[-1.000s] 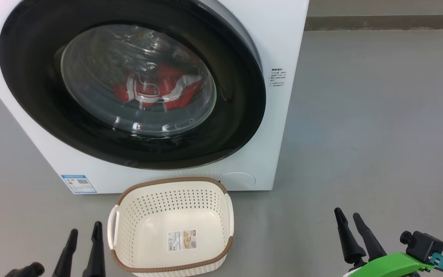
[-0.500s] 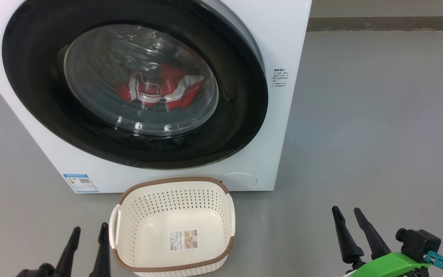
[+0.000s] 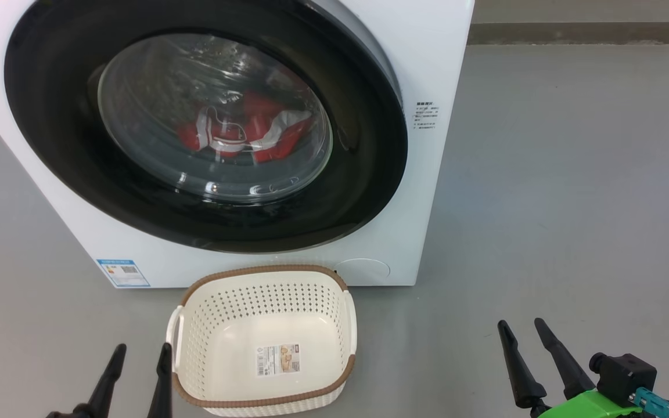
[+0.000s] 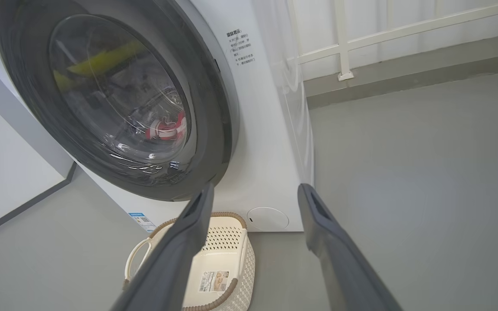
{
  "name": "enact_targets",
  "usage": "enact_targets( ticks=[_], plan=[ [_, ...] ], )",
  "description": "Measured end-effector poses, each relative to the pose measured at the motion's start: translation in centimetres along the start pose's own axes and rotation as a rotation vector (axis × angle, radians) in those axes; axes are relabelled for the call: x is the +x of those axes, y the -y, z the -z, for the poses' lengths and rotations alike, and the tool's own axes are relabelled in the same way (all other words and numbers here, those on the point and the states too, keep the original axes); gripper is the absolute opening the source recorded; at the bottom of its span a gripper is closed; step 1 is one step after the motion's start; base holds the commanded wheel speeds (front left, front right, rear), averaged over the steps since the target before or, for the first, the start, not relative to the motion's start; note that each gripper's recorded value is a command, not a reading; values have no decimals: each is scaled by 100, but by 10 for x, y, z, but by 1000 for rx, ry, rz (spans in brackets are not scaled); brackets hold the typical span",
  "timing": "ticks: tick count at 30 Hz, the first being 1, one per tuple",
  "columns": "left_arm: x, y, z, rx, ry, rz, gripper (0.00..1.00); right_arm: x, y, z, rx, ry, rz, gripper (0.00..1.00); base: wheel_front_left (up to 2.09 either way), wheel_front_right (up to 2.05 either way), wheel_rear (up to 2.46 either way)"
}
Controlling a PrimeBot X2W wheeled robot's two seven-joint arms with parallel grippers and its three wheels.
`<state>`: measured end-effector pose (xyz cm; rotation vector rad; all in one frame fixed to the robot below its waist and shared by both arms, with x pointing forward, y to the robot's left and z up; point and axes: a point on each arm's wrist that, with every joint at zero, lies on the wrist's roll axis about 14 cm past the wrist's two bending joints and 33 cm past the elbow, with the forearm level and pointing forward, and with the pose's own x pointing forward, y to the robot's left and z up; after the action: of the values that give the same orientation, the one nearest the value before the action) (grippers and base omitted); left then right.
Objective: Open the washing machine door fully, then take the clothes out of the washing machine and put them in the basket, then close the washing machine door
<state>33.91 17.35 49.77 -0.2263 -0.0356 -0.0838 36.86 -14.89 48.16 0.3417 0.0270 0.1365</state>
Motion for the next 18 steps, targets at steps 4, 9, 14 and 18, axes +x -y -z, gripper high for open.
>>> enact_targets(
  ticks=[4, 9, 14, 18],
  plan=[
    [-1, 0, 1, 27, 1, 6, 100, 1, 2, -1, -47, 8, -1, 100, 0, 0, 0],
    [0, 2, 1, 63, 5, 18, 100, 1, 0, -3, -98, 19, -11, 100, 0, 0, 0],
    [-1, 1, 3, 61, 2, 16, 100, -1, 4, -3, -95, 19, 5, 100, 0, 0, 0],
    [-2, 0, 3, 52, 2, 10, 100, -8, 11, 0, -90, 11, 31, 100, 0, 0, 0]
  ],
)
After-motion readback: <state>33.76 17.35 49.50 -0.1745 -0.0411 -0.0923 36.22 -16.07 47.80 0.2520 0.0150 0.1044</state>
